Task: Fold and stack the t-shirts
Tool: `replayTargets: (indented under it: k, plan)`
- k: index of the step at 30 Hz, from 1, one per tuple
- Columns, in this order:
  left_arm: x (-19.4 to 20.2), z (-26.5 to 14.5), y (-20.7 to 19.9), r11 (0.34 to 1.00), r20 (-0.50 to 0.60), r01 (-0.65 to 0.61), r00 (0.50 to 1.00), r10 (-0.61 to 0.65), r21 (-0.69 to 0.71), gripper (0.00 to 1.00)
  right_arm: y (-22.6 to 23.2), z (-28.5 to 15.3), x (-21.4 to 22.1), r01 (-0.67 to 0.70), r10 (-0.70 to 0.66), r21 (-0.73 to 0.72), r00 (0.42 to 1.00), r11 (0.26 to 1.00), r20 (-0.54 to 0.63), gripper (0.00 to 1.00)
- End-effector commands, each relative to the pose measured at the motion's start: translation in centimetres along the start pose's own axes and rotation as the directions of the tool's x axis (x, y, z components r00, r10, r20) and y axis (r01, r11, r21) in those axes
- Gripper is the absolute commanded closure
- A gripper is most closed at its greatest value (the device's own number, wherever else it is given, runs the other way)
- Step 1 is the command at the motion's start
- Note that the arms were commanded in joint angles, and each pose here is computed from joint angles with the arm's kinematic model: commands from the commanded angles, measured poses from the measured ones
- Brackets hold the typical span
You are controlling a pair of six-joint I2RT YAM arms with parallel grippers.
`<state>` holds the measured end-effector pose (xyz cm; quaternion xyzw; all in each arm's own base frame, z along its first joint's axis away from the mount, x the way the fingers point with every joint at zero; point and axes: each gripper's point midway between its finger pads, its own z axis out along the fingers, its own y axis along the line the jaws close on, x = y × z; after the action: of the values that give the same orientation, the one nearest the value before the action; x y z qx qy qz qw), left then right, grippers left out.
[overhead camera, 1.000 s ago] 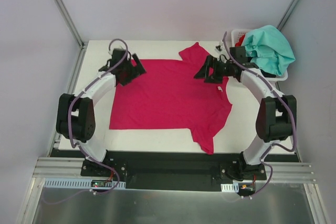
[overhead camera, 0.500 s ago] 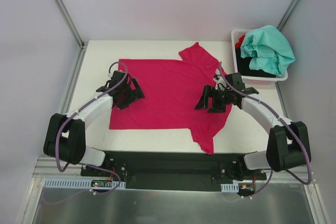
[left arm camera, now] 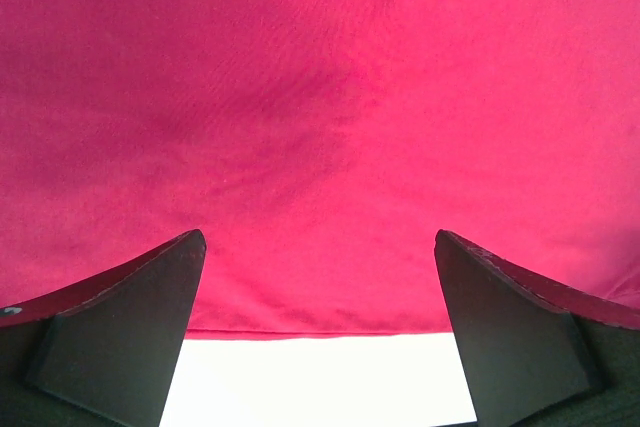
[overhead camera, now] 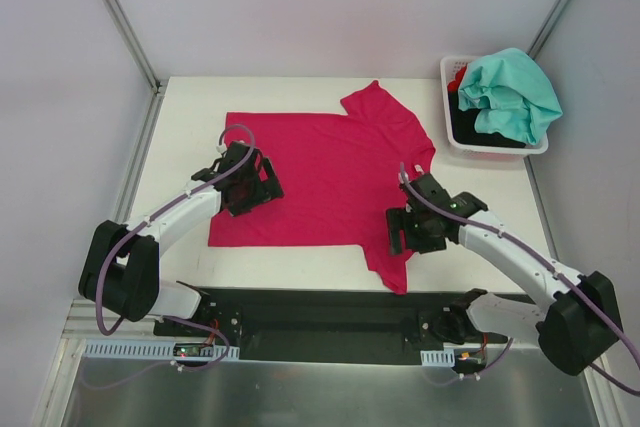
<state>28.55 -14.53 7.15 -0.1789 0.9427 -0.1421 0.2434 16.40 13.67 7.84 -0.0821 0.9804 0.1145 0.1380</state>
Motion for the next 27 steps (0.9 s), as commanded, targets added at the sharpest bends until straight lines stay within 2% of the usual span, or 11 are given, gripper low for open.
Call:
replayTargets:
  k: [1,8,23,27]
  plan:
    - [-0.3,-0.7,0.2,1.0,0.011,0.009,1.0,-0.009,-0.01,0.01,-2.6,-1.3,2.9,-0.031,0.034,0.197,0.999,0.98,-0.01,0.23]
    - [-0.2,-0.9,0.1,1.0,0.011,0.006,1.0,-0.006,-0.003,0.01,-1.8,-1.5,5.0,-0.052,0.052,0.169,0.999,0.984,0.001,0.3]
    - [0.3,-1.1,-0.3,1.0,0.005,-0.013,1.0,0.013,-0.008,0.01,0.1,1.7,7.7,-0.081,0.082,0.085,0.996,0.993,-0.016,0.43]
    - [0.5,-1.1,-0.5,1.0,0.001,-0.019,1.0,0.019,-0.011,0.01,0.7,2.3,7.6,-0.063,0.065,0.083,0.997,0.995,-0.028,0.51]
